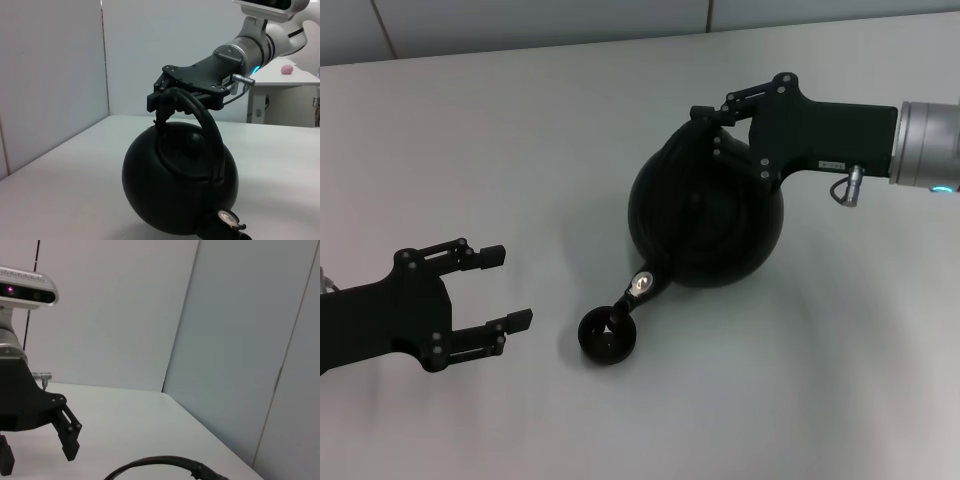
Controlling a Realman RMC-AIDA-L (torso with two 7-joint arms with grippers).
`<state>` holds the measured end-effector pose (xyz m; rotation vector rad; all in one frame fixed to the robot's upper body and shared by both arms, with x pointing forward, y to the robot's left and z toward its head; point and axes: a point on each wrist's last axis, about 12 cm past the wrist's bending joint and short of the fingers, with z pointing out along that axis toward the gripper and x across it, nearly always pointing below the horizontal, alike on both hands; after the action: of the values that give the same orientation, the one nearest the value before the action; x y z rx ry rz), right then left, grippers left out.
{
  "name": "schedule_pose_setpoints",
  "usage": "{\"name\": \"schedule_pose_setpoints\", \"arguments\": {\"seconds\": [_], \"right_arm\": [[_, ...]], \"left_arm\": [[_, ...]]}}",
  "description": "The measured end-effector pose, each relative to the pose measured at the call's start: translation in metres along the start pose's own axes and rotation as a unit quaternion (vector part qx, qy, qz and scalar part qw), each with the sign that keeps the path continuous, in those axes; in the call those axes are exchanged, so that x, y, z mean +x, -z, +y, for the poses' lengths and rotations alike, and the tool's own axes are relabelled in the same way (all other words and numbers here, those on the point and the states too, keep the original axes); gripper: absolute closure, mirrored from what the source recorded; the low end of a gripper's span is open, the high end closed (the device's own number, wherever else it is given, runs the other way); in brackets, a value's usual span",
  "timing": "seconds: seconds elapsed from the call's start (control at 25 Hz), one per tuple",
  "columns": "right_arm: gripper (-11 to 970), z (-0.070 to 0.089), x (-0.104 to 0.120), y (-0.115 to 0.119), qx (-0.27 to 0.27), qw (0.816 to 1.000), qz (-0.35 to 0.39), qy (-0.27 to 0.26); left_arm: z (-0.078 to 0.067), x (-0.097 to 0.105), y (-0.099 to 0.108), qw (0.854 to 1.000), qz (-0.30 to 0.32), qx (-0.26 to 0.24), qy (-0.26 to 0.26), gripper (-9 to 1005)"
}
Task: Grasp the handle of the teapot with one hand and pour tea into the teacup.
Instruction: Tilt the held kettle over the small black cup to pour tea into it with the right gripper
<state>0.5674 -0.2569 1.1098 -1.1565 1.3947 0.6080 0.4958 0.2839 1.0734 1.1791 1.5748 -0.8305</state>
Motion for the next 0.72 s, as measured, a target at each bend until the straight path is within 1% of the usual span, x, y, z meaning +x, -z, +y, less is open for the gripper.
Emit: {"name": "schedule_pose_setpoints", "arguments": {"seconds": [0.72], "right_arm": [[811, -0.0070, -0.0103, -0.0004, -0.001, 0.999, 0.002, 0.038]], "left_arm": [[0.0006, 0.0013, -0.0011, 1.000, 0.002, -0.005, 0.002, 259]]}}
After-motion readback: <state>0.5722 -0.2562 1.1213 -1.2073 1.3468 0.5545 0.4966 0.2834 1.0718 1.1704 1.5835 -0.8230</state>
